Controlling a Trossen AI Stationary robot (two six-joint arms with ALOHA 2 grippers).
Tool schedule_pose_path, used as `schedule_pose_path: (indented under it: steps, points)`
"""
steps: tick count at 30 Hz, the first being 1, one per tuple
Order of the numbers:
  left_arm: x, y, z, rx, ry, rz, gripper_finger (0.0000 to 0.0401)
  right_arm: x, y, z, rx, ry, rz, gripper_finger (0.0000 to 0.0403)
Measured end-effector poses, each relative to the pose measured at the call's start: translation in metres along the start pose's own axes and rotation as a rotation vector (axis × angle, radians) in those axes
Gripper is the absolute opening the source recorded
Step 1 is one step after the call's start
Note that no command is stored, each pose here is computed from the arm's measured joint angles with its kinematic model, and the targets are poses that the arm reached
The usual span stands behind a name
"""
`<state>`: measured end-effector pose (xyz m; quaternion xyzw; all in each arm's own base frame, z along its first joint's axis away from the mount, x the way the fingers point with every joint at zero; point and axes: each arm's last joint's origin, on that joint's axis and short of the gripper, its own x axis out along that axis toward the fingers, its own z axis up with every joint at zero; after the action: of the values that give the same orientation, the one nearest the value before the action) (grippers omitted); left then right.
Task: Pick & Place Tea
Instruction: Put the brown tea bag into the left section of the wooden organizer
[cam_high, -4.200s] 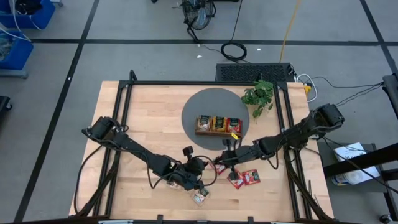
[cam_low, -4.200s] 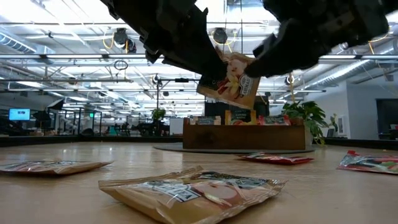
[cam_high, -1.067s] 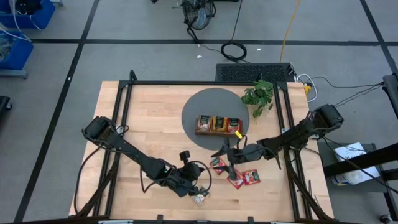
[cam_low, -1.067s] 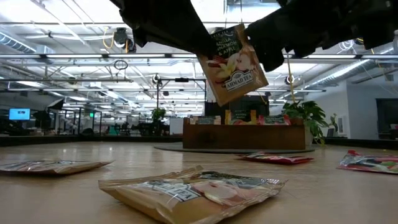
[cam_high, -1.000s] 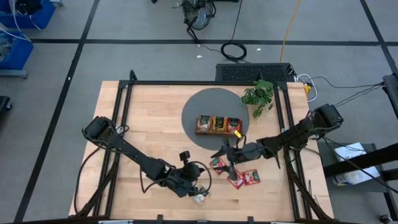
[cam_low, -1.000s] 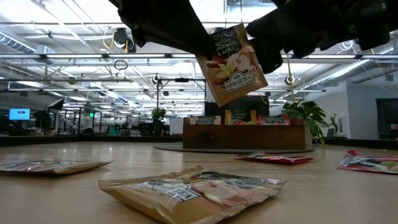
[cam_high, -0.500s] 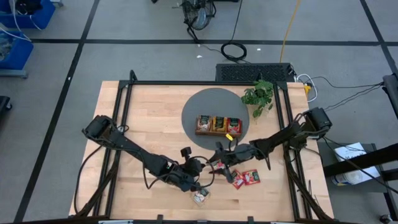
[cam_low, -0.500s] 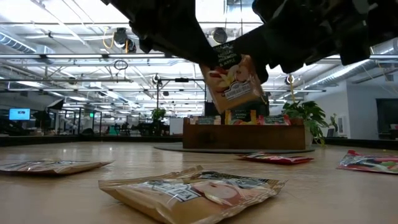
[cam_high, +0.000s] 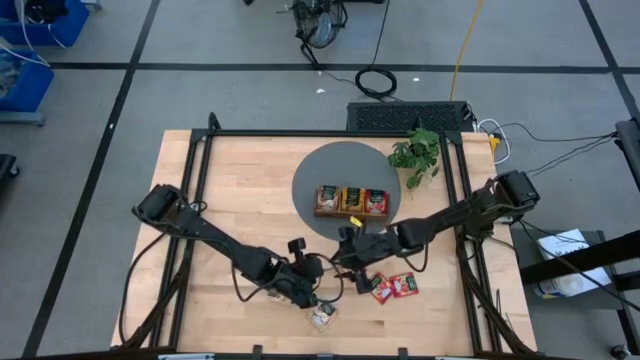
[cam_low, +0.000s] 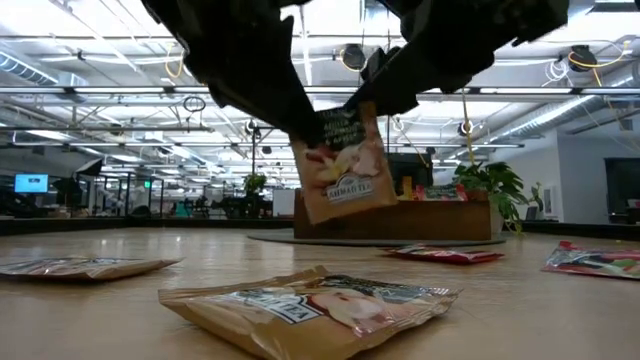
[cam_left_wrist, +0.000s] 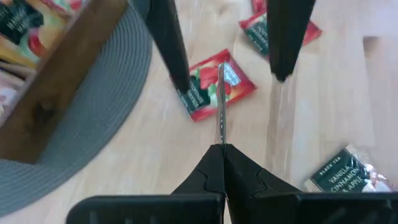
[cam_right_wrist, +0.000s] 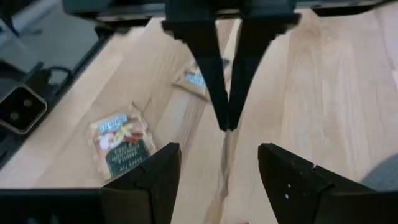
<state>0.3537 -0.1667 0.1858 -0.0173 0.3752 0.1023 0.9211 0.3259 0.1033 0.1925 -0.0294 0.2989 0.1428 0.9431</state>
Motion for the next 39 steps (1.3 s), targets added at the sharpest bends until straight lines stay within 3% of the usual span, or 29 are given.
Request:
schedule_pose_path:
  steps: [8,21,39]
  points:
    - [0.004,0.009,0.002,-0.028,0.024,0.021,0.0001,0.000,-0.002,0.023,-0.017,0.113,-0.006,0.0189]
    - [0.001,0.008,0.018,-0.008,-0.027,0.013,0.0001,0.006,-0.006,0.019,-0.020,0.154,-0.016,0.0176]
    - [0.001,0.010,0.019,-0.018,0.001,0.028,0.0001,0.020,-0.007,0.011,-0.085,0.165,0.033,0.0005]
